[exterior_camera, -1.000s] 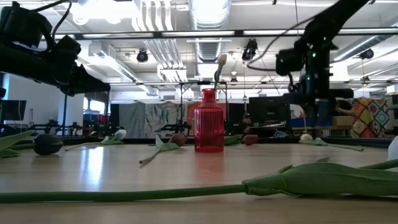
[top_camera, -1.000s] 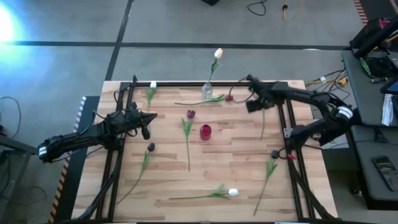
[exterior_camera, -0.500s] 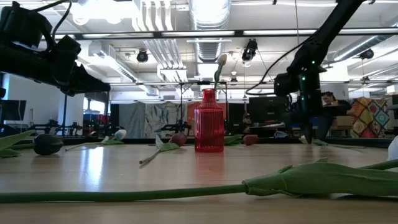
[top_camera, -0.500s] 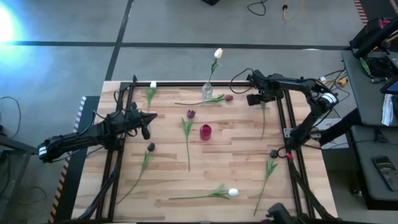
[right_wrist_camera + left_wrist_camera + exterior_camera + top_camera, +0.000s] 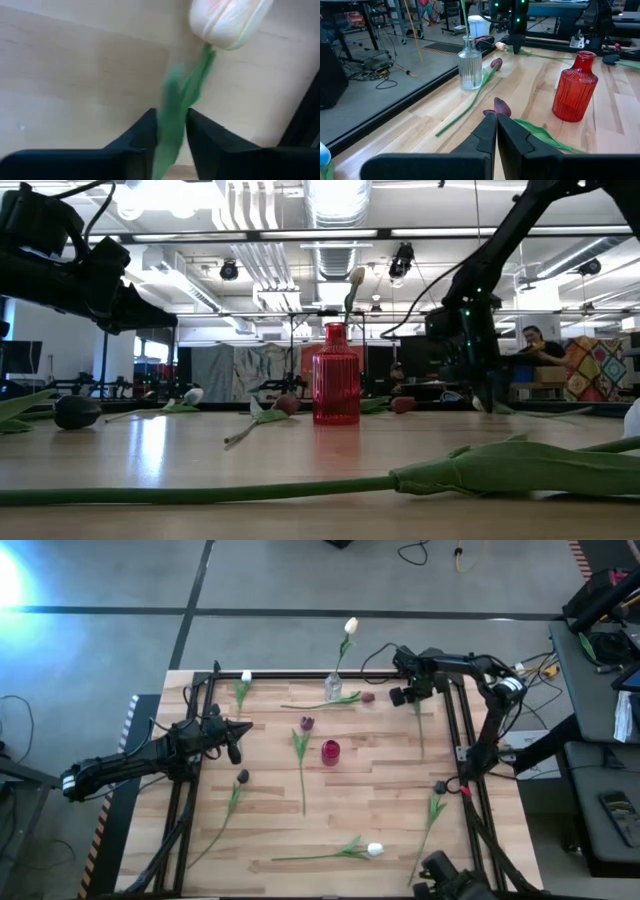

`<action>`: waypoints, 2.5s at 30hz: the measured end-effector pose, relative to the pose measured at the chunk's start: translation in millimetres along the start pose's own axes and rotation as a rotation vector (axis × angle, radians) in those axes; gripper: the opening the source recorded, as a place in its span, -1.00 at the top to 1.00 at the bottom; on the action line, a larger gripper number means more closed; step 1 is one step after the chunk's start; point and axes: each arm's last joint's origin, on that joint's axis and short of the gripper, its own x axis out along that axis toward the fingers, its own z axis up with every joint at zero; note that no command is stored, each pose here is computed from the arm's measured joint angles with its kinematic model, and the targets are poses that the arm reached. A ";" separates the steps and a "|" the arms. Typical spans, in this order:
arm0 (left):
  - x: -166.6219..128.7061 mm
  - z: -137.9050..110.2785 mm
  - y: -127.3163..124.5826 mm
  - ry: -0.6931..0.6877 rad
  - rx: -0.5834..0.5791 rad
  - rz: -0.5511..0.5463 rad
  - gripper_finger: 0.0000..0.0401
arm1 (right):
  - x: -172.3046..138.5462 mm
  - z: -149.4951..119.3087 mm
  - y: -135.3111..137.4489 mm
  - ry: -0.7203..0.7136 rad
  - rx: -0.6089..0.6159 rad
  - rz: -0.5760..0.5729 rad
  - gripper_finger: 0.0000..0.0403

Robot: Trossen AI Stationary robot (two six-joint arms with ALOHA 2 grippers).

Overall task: Sort flowers into vase by color
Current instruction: Put the light pink tulip flower into the transparent vase

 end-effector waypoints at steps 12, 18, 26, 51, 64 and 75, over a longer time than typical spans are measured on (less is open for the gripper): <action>0.0 -0.1 0.0 0.000 0.000 0.000 1.00 | -117.3 -37.8 15.2 -0.492 -0.076 0.081 0.94; 0.1 -0.1 0.0 0.001 0.000 0.000 1.00 | -172.0 -87.7 24.9 -0.894 -0.134 0.316 0.94; 0.0 0.0 0.0 0.000 0.000 0.000 1.00 | -204.7 -136.0 43.1 -1.404 -0.273 0.628 0.94; 0.1 -0.2 0.0 0.001 0.000 0.000 1.00 | -223.2 -81.5 158.3 -1.895 -0.333 0.689 0.94; 0.2 -0.3 0.0 0.004 0.000 0.000 1.00 | -218.3 -48.3 177.7 -1.890 -0.356 0.588 0.94; 0.3 -0.4 0.0 0.004 0.001 0.000 1.00 | -215.3 -39.6 170.1 -1.896 -0.376 0.601 0.94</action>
